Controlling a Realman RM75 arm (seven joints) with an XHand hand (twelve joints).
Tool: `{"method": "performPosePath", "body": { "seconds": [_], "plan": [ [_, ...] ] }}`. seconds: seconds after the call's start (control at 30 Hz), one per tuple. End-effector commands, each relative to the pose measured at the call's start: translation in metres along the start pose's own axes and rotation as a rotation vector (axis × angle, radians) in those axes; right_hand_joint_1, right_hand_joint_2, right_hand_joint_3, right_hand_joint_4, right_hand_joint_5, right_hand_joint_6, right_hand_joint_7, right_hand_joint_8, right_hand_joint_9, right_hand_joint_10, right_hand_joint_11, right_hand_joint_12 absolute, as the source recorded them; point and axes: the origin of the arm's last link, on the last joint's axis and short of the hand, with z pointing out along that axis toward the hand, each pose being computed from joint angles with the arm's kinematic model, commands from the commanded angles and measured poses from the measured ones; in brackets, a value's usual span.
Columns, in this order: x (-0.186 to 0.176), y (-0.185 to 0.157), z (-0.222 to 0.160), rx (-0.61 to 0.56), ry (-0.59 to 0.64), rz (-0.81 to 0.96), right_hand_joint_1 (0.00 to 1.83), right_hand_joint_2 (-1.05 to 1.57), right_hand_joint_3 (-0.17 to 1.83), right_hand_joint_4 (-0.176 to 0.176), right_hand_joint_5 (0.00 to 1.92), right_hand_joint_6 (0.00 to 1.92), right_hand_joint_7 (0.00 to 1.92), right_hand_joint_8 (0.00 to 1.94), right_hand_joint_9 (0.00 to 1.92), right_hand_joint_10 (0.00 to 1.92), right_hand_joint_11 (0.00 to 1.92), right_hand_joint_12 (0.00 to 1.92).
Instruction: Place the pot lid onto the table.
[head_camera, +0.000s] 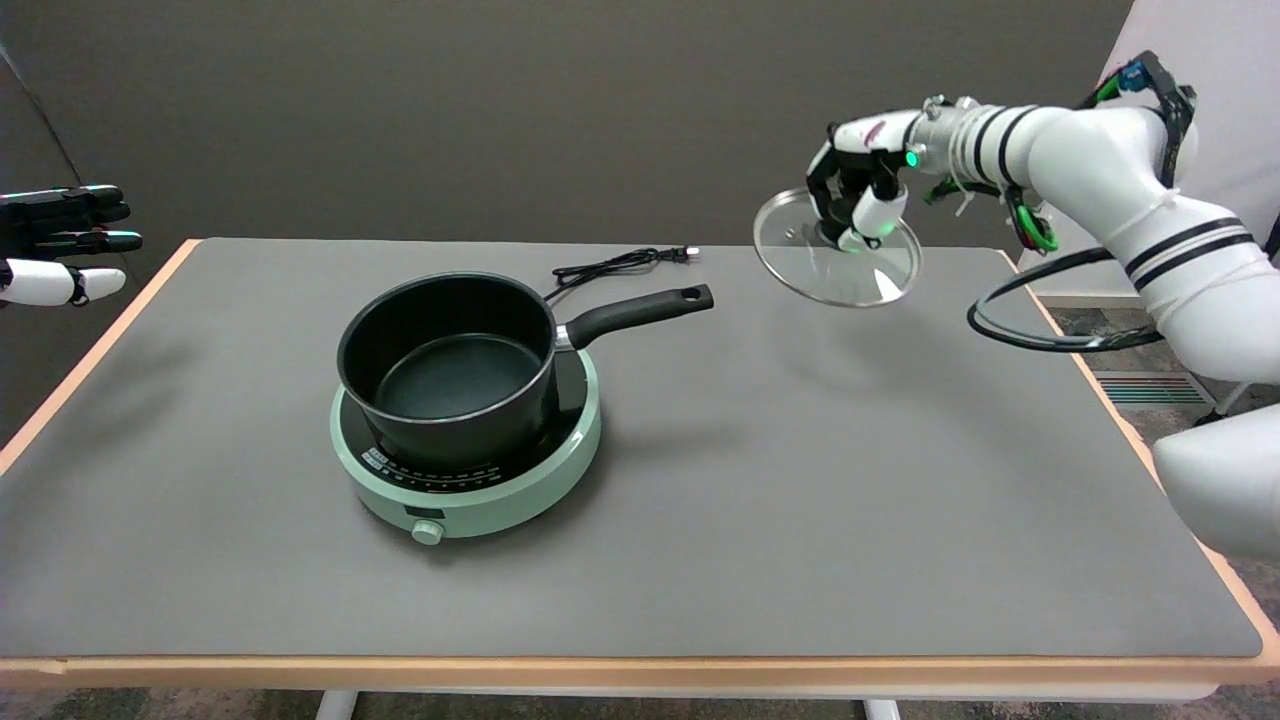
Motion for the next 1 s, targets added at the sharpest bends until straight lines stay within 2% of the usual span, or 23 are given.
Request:
{"method": "performPosePath", "body": {
  "seconds": [0.03,0.27,1.0],
  "plan": [
    [-0.063,0.026,0.012,-0.078,-0.167,0.050,1.36,0.85,0.58,0.176,0.69,1.28,0.92,1.26,0.84,1.44,0.66,1.53],
    [-0.078,0.016,0.023,-0.072,-0.193,0.069,1.36,0.86,0.58,0.176,0.69,1.28,0.92,1.25,0.84,1.44,0.66,1.53],
    [-0.087,-0.007,0.047,-0.057,-0.200,0.112,1.36,0.86,0.58,0.176,0.69,1.28,0.92,1.26,0.84,1.45,0.67,1.53]
  ]
}}
